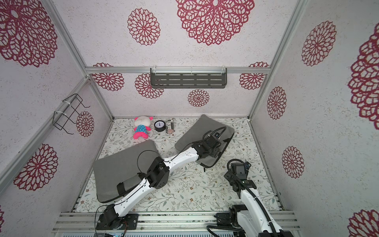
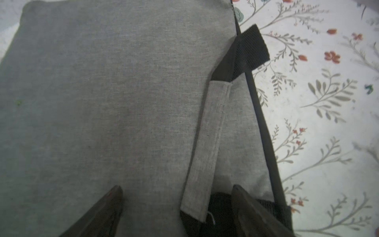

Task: Put the mouse into the laptop bag
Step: Open the zippered laptop bag at the center of the board, then place the mouse in the zippered laptop bag.

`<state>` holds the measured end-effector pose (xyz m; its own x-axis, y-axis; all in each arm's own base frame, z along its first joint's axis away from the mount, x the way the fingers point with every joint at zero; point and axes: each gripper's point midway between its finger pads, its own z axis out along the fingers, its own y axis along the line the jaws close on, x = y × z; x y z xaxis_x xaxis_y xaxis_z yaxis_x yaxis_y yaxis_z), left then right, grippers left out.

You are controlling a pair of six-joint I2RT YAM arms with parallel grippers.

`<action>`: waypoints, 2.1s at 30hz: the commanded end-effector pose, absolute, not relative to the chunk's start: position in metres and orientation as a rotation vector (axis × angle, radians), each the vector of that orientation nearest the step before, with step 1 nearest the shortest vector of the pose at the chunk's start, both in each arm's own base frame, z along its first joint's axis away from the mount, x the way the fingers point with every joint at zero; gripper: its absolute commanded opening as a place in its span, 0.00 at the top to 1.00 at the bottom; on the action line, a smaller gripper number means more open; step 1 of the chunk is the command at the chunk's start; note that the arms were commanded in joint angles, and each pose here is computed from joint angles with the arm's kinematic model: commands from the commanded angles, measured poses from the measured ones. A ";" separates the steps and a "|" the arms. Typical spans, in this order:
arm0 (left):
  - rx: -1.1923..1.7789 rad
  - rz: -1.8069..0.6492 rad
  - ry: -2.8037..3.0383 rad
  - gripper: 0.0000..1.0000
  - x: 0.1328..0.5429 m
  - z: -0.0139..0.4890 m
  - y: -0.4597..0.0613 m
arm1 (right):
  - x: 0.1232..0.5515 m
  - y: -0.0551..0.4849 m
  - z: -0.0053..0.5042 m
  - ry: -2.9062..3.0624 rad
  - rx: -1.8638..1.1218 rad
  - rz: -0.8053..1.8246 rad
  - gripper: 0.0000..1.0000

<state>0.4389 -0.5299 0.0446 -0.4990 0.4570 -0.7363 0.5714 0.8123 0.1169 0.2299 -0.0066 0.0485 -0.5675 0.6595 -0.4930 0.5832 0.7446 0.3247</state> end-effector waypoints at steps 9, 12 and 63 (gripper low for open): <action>0.675 -0.226 2.296 1.00 0.443 0.045 -0.504 | 0.264 -0.007 0.059 2.255 0.957 0.264 0.57; 0.577 -0.368 2.284 1.00 0.449 0.089 -0.499 | 0.278 -0.011 0.064 2.229 0.988 0.301 0.57; 0.393 -0.854 2.144 1.00 0.435 0.247 -0.489 | 0.523 0.004 0.074 2.193 0.979 0.579 0.34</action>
<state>0.4288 -0.4938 0.2000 -0.6924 0.0755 -0.7176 0.5046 0.7615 -0.4068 0.5263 -0.0037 0.0531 -0.5010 0.7855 -0.3633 0.5151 0.6080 0.6042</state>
